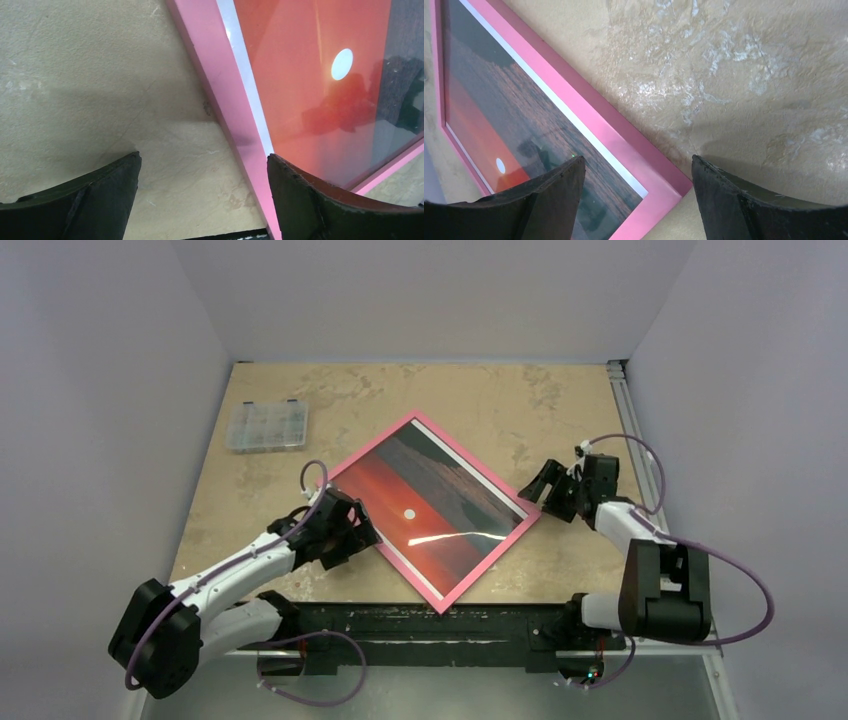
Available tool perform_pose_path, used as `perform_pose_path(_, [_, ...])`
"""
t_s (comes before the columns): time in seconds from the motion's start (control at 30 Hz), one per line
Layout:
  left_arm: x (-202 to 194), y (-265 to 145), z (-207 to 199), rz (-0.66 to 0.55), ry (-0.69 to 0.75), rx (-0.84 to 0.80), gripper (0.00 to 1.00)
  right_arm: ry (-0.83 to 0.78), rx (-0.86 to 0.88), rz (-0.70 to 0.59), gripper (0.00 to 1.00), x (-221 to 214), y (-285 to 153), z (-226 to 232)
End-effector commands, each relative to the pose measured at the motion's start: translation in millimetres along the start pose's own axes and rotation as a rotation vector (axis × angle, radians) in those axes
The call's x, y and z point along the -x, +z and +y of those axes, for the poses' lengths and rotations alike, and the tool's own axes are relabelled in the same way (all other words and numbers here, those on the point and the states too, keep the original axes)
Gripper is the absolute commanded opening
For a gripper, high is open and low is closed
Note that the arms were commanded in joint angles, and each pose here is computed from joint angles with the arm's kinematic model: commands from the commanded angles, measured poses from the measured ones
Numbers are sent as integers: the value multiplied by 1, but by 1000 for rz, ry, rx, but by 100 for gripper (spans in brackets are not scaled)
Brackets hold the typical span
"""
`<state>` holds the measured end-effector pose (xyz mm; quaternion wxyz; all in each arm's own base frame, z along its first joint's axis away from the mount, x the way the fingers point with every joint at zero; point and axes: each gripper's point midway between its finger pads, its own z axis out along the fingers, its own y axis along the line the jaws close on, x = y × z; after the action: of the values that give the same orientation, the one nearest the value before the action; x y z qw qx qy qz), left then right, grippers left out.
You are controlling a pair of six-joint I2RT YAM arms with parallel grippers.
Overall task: Put the photo into the frame
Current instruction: Turn over the photo frame at the center of the board, then adjust the photo frame at the center of the board.
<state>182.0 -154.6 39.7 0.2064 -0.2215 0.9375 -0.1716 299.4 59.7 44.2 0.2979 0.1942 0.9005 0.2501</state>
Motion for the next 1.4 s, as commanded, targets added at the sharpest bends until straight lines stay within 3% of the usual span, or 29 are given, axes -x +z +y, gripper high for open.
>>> perform_pose_path(0.0, [10, 8, -17, -1, -18, -76, 94, -67, 19, -28, 77, 24, -1, 12])
perform_pose_path(0.23, [25, 15, -28, 11, -24, -94, 94, -67, 84, 135, 77, 7, 21, 20])
perform_pose_path(0.5, [31, 26, -42, 33, -25, -123, 89, -108, 104, 234, 76, -24, 33, 34])
perform_pose_path(0.87, [38, 39, -55, 52, 5, -125, 71, -65, 102, 249, 66, -48, 22, 28])
perform_pose_path(1.17, [55, 48, -78, 71, 95, -105, 70, -18, 135, 235, 65, -73, 1, 28])
perform_pose_path(1.37, [70, 58, -115, 98, 125, -166, 69, 12, 166, 250, 65, -94, -11, 29])
